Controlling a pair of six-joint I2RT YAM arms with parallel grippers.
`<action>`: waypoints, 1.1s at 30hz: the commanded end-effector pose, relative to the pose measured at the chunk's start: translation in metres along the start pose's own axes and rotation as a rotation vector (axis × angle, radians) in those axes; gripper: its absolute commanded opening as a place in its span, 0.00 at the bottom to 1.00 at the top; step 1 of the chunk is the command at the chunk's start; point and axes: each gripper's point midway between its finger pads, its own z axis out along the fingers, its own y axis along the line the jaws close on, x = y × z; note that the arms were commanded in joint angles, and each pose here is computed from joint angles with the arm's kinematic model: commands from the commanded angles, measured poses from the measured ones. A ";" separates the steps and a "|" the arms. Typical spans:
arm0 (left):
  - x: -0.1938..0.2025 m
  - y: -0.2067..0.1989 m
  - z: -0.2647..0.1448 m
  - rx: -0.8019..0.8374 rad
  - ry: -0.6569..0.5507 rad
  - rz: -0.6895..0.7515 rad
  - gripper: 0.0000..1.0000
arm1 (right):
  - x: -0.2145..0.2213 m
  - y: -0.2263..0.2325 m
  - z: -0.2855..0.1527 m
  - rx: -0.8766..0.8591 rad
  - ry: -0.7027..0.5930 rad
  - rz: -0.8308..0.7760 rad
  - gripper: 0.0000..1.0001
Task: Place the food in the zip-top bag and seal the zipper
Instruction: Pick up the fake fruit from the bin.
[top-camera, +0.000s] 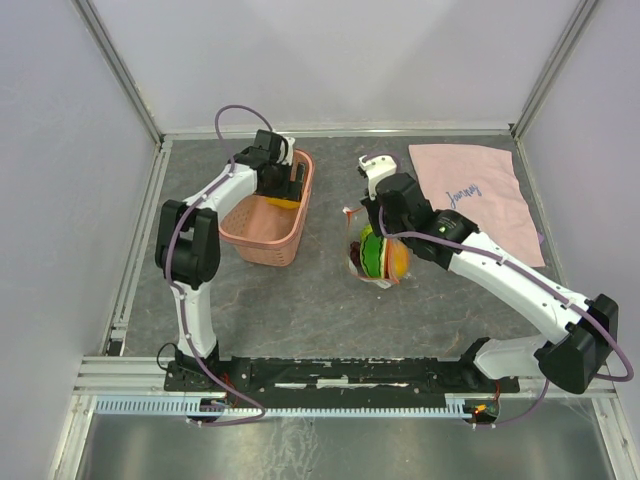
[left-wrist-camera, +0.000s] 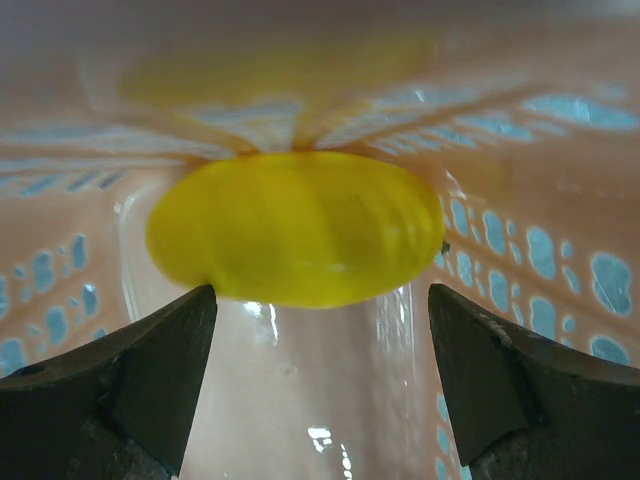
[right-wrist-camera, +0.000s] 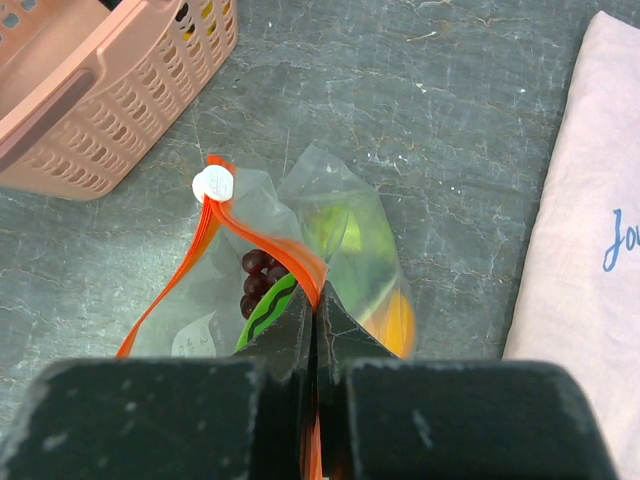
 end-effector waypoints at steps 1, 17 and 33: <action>-0.002 -0.015 -0.011 0.087 0.017 0.049 0.92 | -0.016 0.000 -0.006 -0.011 -0.068 0.045 0.01; -0.017 0.005 -0.047 -0.101 -0.121 -0.302 0.91 | -0.016 0.002 -0.009 -0.028 -0.079 0.060 0.01; -0.035 0.029 -0.023 -0.354 -0.238 -0.924 0.91 | -0.013 -0.003 -0.011 -0.005 -0.072 0.039 0.01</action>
